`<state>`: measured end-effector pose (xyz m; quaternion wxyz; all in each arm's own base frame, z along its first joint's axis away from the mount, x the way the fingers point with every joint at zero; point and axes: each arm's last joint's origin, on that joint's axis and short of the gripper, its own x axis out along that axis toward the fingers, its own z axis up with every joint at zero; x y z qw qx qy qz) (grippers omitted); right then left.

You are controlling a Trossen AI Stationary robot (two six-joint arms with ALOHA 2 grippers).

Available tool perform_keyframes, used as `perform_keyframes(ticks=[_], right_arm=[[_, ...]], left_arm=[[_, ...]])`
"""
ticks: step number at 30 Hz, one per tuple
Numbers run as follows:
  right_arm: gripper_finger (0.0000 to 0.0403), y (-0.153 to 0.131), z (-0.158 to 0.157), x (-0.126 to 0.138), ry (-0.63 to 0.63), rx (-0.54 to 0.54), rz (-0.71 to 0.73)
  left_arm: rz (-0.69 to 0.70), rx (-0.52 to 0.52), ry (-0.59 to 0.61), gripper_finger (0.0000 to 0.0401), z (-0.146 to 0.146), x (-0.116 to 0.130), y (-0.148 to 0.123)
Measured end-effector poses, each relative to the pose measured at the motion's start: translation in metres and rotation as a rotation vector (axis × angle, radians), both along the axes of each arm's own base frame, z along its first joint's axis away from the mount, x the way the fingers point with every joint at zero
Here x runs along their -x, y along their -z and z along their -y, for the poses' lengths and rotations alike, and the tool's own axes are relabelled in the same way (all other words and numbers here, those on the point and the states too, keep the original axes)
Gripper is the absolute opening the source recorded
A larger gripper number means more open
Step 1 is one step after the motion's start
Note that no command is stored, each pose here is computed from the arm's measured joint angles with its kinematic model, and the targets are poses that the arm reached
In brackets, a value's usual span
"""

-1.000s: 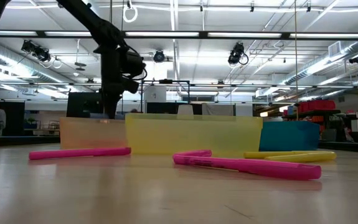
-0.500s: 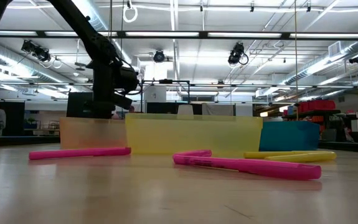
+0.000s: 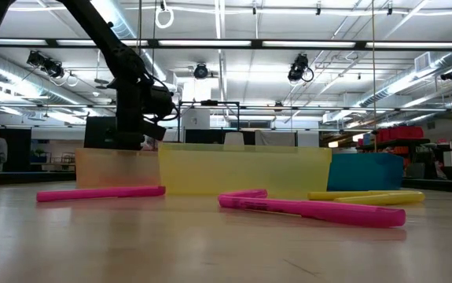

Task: Pick & Place Markers
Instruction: Put the blue highlighter pen into the orange bin, then put the top pink marker pen into the yellow bin

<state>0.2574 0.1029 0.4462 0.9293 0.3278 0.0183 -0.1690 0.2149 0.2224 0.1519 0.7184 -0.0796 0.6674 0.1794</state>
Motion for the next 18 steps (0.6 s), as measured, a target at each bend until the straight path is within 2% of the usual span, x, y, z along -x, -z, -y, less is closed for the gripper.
perform_keyframes(ticks=[10,13,18], right_arm=[[0.0206,0.000,0.000,0.000,-0.001,0.004,-0.002],[0.0206,0.000,0.000,0.000,-0.003,0.012,-0.004],[0.0206,0.000,0.000,0.000,-0.004,0.022,-0.008]], left_arm=[[-0.049,0.030,-0.026,0.0166,0.005,0.004,-0.001],[-0.047,0.002,-0.028,0.0167,0.008,0.006,-0.010],[0.034,-0.083,-0.038,0.0148,0.017,0.009,-0.043]])
